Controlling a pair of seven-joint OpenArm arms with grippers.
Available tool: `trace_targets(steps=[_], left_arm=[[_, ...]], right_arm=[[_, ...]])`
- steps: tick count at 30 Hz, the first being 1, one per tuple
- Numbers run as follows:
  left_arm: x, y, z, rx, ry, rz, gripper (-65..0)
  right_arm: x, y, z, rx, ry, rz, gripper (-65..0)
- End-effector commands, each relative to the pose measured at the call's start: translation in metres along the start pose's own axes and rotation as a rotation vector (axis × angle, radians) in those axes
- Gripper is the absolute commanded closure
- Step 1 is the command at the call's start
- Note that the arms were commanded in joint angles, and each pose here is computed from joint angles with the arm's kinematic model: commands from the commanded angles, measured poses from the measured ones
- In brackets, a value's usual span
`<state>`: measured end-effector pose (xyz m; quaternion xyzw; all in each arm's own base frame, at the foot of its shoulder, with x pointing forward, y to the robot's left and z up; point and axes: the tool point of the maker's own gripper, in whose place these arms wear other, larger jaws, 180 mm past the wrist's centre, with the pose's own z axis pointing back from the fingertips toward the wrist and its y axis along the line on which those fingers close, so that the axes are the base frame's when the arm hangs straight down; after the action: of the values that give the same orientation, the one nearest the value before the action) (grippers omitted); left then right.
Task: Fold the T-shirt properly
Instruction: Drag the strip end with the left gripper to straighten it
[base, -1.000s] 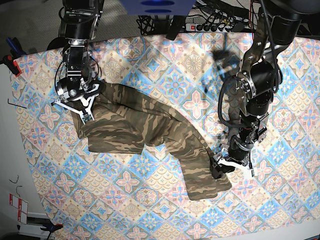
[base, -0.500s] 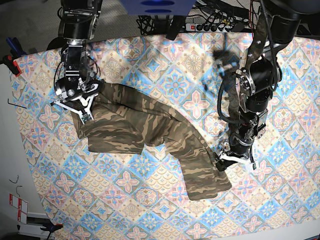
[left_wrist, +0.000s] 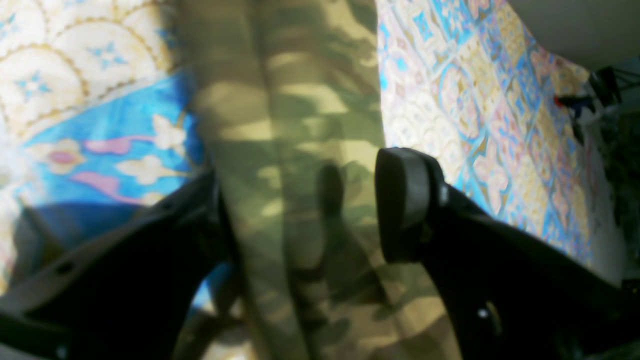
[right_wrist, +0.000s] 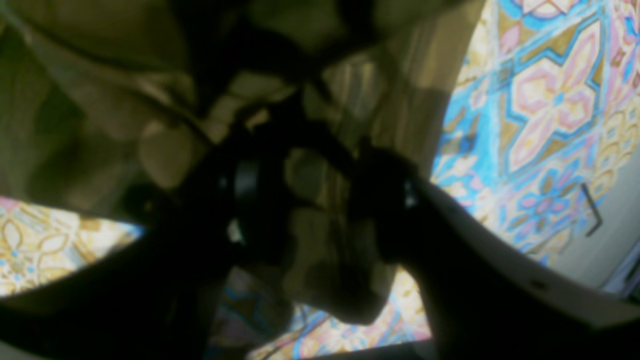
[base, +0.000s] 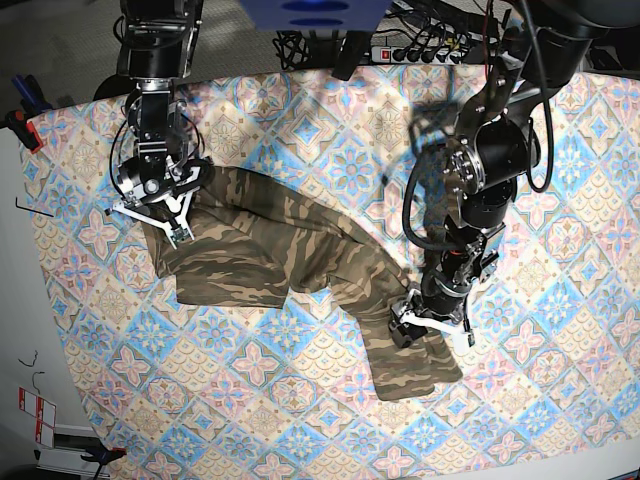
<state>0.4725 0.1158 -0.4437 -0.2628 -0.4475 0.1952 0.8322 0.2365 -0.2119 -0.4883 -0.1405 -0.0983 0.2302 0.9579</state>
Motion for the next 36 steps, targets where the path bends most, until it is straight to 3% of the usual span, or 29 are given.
trace_targets(steps=[1,6,8,10,16,19,27,30,34,36], left_arm=[[0.022,-0.015,-0.005,-0.038,-0.047,-0.01,-37.4],[0.006,-0.029,-0.008,-0.063,-0.002,-0.065,-37.3],[0.006,-0.029,-0.009,-0.064,-0.002,-0.065,-34.4],[0.009,-0.027,-0.008,-0.06,-0.008,-0.062,-28.8],[0.018,-0.015,-0.005,-0.039,-0.02,-0.07,-1.1],[0.023,-0.009,-0.003,-0.028,-0.028,-0.076,-1.4],[0.079,0.05,0.032,0.064,-0.145,-0.183,-0.6],[0.071,0.07,0.052,0.095,-0.139,-0.239,-0.6],[0.062,0.074,0.086,0.099,-0.189,-0.337,-0.4],[0.06,0.054,0.101,0.067,-0.239,-0.383,-0.5]], right_arm=[[-0.026,0.013,-0.008,0.042,0.078,0.024,-30.4],[-0.036,0.014,-0.009,0.043,0.096,0.03,-30.4],[-0.036,0.014,-0.009,0.043,0.096,0.03,-30.4],[-0.036,0.014,-0.009,0.043,0.096,0.03,-30.4],[-0.036,0.014,-0.009,0.042,0.096,0.027,-30.4],[-0.038,0.013,-0.009,0.041,0.099,0.025,-30.4],[-0.039,0.014,-0.011,0.045,0.101,0.026,-30.4],[-0.037,0.014,-0.011,0.045,0.096,0.027,-30.4],[-0.033,0.014,-0.01,0.045,0.09,0.029,-30.4],[-0.033,0.014,-0.01,0.045,0.088,0.029,-30.4]])
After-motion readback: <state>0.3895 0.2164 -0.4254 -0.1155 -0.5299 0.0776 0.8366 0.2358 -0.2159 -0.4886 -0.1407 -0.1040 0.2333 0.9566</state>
